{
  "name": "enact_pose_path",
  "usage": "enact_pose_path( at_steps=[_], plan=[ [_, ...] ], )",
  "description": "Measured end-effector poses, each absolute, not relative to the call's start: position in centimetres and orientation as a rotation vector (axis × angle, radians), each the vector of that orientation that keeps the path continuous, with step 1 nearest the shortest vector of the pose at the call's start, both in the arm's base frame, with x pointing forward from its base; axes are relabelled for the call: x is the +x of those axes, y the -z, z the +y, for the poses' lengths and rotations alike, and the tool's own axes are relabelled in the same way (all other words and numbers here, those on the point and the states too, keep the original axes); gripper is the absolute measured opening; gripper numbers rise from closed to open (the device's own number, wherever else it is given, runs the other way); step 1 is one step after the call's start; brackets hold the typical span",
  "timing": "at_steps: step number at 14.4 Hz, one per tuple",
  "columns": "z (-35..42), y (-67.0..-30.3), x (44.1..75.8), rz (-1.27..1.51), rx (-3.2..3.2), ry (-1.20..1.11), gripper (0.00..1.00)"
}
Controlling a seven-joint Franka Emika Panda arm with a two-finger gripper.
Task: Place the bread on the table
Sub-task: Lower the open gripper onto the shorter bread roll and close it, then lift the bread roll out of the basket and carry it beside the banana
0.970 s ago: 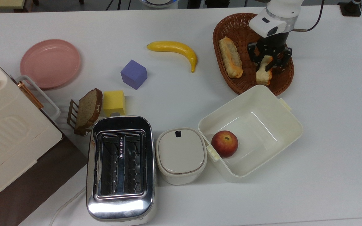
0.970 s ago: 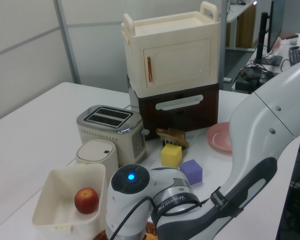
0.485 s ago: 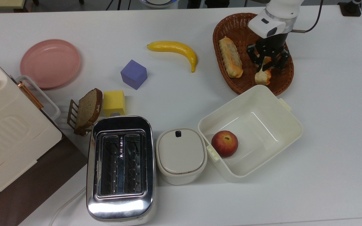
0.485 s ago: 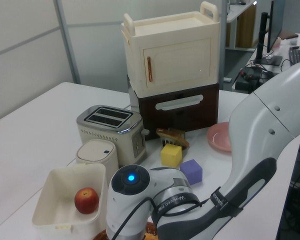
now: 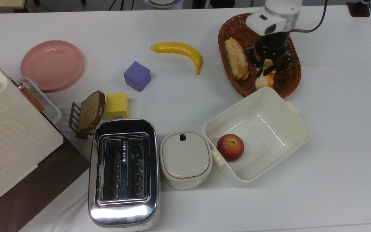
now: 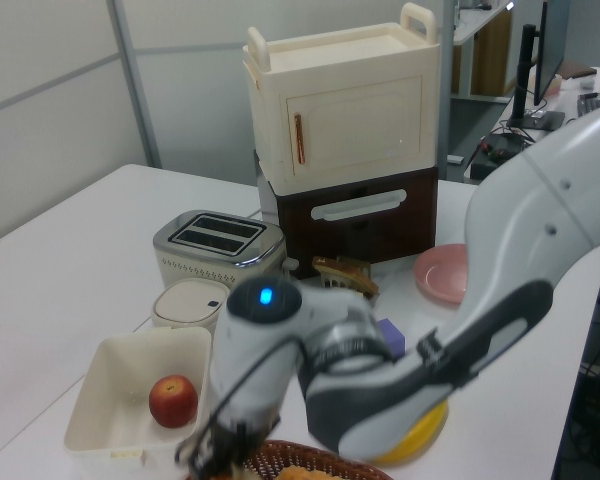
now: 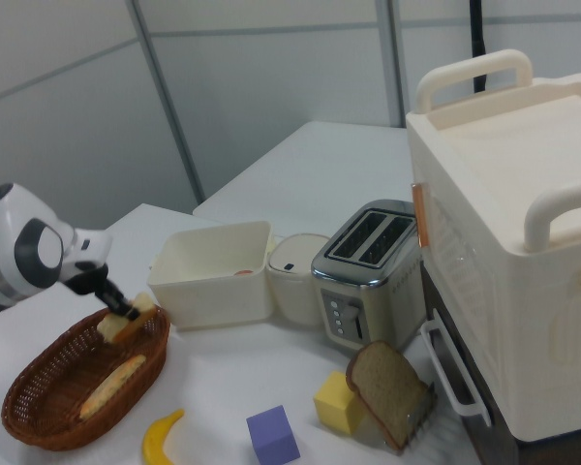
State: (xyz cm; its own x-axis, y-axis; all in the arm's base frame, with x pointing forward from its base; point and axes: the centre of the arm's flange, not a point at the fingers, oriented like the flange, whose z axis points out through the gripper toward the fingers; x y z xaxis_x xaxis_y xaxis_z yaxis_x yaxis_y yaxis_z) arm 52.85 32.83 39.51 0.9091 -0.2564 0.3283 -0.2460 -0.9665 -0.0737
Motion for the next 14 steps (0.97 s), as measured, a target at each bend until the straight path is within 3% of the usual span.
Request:
enact_pose_path(
  at_steps=[8, 14],
  plan=[
    [25.3, -49.1, 54.5, 0.502, -2.982, 0.722, 0.10],
    [15.4, -49.0, 57.4, 0.636, -3.048, 0.708, 0.10]
  ],
)
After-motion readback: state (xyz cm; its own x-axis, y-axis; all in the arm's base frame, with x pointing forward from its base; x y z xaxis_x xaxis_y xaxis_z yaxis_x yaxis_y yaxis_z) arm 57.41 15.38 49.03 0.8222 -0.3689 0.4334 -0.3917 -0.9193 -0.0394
